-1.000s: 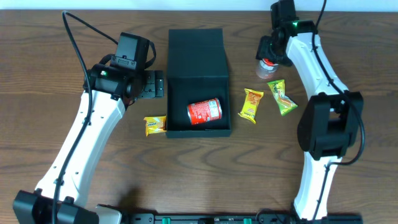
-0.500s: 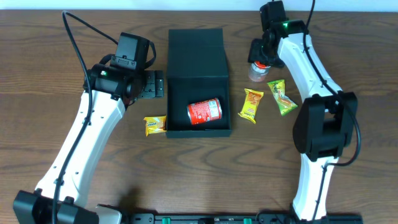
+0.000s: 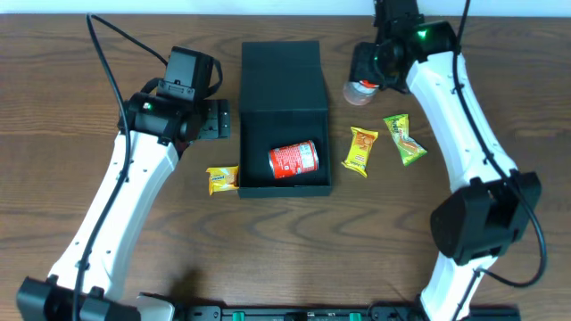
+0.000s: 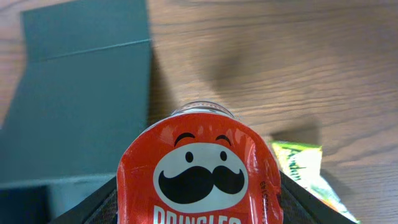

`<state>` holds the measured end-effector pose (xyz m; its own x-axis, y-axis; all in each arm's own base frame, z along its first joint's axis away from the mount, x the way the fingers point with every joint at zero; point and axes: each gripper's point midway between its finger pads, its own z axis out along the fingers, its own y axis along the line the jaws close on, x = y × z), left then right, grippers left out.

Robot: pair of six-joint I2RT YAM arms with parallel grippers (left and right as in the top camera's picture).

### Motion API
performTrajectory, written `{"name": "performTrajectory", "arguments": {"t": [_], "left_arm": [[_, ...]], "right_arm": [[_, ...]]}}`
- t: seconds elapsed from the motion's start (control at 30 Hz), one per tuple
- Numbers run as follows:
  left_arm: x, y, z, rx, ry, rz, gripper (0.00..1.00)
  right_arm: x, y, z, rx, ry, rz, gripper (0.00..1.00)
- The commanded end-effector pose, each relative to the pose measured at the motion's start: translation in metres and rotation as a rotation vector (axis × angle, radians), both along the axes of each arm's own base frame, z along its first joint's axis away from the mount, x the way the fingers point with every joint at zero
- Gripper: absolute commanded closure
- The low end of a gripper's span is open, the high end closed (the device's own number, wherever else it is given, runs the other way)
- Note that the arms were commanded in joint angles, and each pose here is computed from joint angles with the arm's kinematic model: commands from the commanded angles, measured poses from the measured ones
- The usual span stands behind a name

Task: Pack container
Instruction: 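Lower the right gripper onto the right Pringles can and grasp it, then carry the can left into the box and lay it down with the right gripper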

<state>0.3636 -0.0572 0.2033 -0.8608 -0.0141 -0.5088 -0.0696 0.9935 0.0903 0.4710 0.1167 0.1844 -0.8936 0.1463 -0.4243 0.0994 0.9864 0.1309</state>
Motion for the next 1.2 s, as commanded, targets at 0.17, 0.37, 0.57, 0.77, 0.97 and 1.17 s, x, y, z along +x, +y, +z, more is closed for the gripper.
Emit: {"name": "performTrajectory", "arguments": {"t": [0.17,0.37,0.57,0.77,0.97,1.17], "left_arm": [[-0.017,0.047,0.100,0.120,-0.305,0.161,0.05],[-0.032,0.057,0.125,0.120,-0.383,0.188,0.04],[-0.033,0.057,0.124,0.126,-0.376,0.190,0.04],[-0.033,0.057,0.124,0.126,-0.375,0.190,0.05],[-0.035,0.058,0.122,0.130,-0.364,0.188,0.05],[-0.036,0.058,0.121,0.132,-0.359,0.187,0.05]], "right_arm": [[-0.025,0.039,0.004,-0.011,0.031,0.109,0.48],[-0.041,0.076,0.004,0.010,0.044,0.194,0.48],[-0.064,0.121,0.008,0.060,0.056,0.298,0.47],[-0.088,0.156,0.011,0.154,0.093,0.371,0.47],[-0.091,0.169,0.014,0.229,0.116,0.324,0.47],[-0.089,0.174,0.006,0.356,0.167,0.294,0.49]]}}
